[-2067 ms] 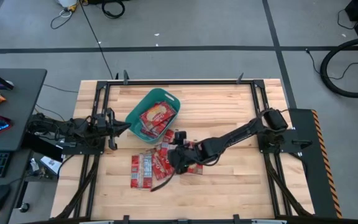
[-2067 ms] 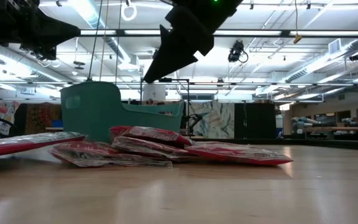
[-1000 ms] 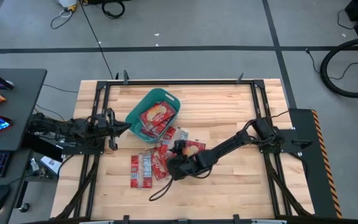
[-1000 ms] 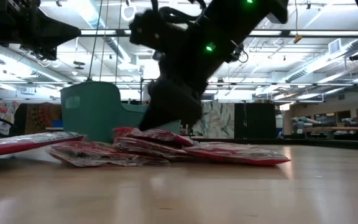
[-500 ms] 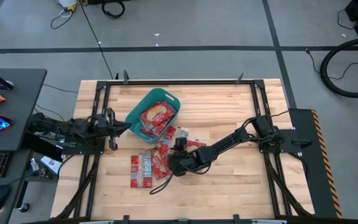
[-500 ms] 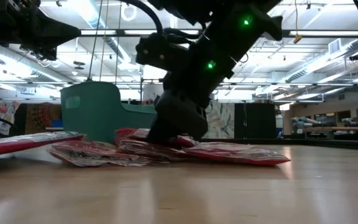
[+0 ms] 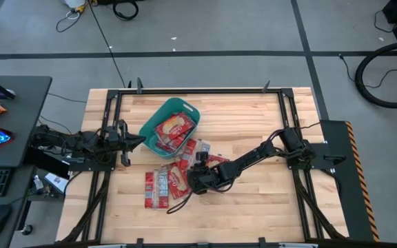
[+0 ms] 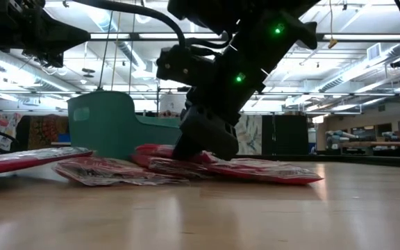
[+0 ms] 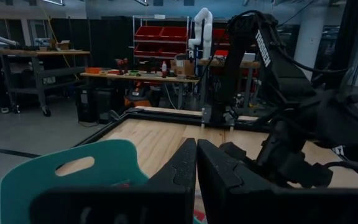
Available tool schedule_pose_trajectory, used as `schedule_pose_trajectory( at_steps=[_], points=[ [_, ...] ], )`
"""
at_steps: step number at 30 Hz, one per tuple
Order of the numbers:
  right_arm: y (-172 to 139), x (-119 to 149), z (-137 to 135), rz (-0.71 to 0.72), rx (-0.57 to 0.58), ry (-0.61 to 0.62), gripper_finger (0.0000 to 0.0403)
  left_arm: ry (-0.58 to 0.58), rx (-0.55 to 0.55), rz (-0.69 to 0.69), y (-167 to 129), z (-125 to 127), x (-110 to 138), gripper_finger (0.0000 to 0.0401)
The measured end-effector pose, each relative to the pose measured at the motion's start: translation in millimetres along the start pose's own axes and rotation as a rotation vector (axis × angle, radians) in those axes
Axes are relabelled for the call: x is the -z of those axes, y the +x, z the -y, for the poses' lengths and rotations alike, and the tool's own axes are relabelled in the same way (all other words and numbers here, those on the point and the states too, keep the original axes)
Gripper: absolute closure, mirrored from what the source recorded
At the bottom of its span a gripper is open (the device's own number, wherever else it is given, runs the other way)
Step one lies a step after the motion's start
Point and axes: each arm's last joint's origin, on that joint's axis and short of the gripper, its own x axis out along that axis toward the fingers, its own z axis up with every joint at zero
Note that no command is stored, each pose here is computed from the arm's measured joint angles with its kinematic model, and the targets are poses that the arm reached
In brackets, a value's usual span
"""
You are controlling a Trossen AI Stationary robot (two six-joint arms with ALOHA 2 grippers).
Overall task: Sort popcorn bags into baskets
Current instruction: Put the red popcorn bag into the blue bin
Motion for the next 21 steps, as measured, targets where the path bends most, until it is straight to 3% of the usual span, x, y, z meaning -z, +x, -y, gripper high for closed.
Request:
schedule_pose_trajectory(
  at_steps=[4, 13, 21],
  points=[
    [-2, 0, -3, 0.001, 0.001, -0.052, 0.0395, 0.0, 0.0, 0.0, 0, 0, 0, 0.0383],
    [-34, -44, 6, -0.006, 0.084, -0.166, 0.0397, 0.0, 0.0, 0.0, 0, 0, 0, 0.0383],
    [-75, -94, 31, 0.051, 0.225, -0.136, 0.0396, 0.0, 0.0, 0.0, 0, 0, 0, 0.0383]
  ],
)
